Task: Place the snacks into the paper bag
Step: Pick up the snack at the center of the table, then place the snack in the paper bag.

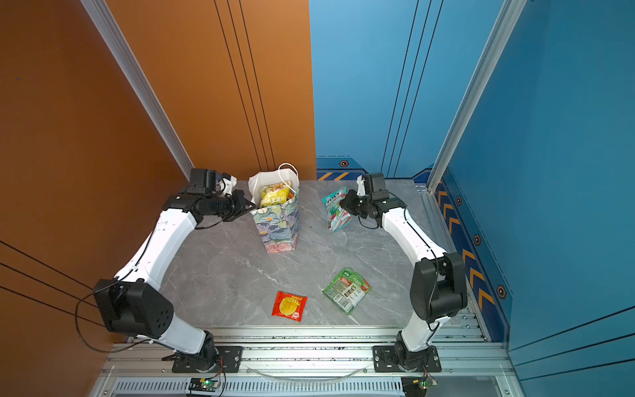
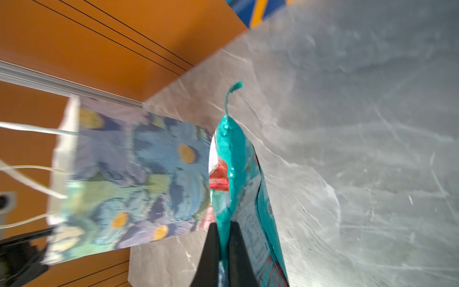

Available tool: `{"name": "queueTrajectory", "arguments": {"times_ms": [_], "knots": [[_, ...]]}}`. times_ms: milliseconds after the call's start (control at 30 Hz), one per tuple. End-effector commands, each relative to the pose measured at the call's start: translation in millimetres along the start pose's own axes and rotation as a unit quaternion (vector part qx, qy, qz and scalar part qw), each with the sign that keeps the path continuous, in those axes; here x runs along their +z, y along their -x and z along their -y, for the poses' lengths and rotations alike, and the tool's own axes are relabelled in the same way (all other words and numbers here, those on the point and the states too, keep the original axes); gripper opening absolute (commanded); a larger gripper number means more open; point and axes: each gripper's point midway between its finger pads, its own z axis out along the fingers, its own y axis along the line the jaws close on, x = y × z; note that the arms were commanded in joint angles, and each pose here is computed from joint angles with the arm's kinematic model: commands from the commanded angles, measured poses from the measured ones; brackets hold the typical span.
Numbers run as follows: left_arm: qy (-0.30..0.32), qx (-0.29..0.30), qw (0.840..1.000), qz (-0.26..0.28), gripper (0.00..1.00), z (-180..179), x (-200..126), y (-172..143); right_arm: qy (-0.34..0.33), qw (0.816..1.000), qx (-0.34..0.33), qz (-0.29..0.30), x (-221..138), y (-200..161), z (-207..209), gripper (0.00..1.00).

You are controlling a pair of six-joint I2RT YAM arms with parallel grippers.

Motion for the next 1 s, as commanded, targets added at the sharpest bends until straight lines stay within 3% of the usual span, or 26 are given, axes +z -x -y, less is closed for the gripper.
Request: {"name": "queueTrajectory", "arguments": {"times_ms": [0,400,733,967], "knots": [[-0.027,0.008,1.000,0.007,0.00,14,-15,0,0.020,0.999,-0.020,0.033,-27,20,-39,0.00],[-0.025,0.007,1.000,0.006,0.00,12,-14,-1,0.130,0.982,-0.075,0.114,-70,67,-169,0.00],[-0.026,0.008,1.000,0.009,0.00,14,-16,0,0.191,0.971,-0.094,0.109,-48,62,-244,0.00],[-0.025,0.007,1.000,0.010,0.00,13,-16,1,0.184,0.974,-0.093,0.088,-12,44,-252,0.00]]}}
